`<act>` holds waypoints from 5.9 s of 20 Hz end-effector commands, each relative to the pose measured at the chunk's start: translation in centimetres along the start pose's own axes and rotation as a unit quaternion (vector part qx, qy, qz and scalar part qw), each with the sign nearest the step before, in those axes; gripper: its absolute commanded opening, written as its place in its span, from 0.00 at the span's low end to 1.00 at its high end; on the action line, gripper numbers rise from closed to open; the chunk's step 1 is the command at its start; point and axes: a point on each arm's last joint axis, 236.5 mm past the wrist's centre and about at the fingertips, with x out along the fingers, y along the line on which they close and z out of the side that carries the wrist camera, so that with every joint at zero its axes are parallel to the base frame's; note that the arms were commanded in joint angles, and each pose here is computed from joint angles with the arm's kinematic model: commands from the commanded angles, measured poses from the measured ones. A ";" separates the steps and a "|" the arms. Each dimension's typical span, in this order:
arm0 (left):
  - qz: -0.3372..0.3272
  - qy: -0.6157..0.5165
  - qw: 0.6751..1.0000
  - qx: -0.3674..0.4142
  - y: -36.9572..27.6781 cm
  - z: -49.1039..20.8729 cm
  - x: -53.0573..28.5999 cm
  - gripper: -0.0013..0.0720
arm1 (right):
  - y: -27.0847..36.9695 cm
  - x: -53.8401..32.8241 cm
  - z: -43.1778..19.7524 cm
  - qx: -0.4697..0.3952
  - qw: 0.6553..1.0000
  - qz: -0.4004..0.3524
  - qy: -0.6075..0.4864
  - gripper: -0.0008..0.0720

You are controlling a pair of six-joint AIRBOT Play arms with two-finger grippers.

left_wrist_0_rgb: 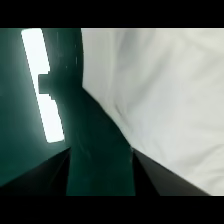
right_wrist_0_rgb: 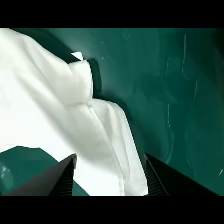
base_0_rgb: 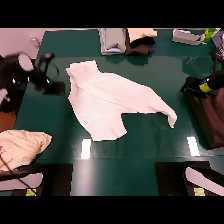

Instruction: Fold the shirts.

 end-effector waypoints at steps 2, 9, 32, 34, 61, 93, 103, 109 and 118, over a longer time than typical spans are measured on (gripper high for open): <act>-0.056 0.054 0.996 -0.047 -2.7 -8.3 4.8 0.64 | -0.9 0.8 -2.2 0.008 1.000 -0.001 -0.004 0.70; -0.089 0.030 0.995 -0.020 -7.8 -9.8 8.3 0.64 | -1.1 1.3 -3.1 0.010 1.000 -0.002 0.009 0.70; -0.059 -0.071 0.994 0.063 -9.4 -2.9 1.7 0.06 | -3.9 6.7 -15.1 -0.080 0.989 -0.006 0.124 0.82; -0.059 -0.071 0.994 0.063 -9.5 -2.9 1.7 0.06 | -3.1 8.1 -15.4 -0.078 0.991 0.008 0.111 0.82; -0.037 -0.564 0.814 0.132 -11.3 0.0 -44.6 0.06 | 9.0 -28.9 1.2 -0.146 0.886 0.106 -0.426 0.03; 0.108 -0.206 0.968 0.096 -2.7 15.9 -3.2 0.06 | 0.7 5.2 9.5 -0.049 0.998 0.021 0.014 0.03; 0.019 0.022 0.999 0.040 0.6 5.2 -0.1 0.06 | -1.4 5.3 2.7 -0.065 0.996 0.011 0.061 0.03; -0.009 0.090 0.996 0.013 0.5 -0.2 6.0 0.06 | -2.5 10.1 -1.1 -0.044 0.995 0.008 0.086 0.04; 0.011 0.022 1.000 0.019 0.0 -0.8 -1.8 0.60 | -2.3 4.6 -2.6 -0.077 0.994 -0.005 0.083 0.54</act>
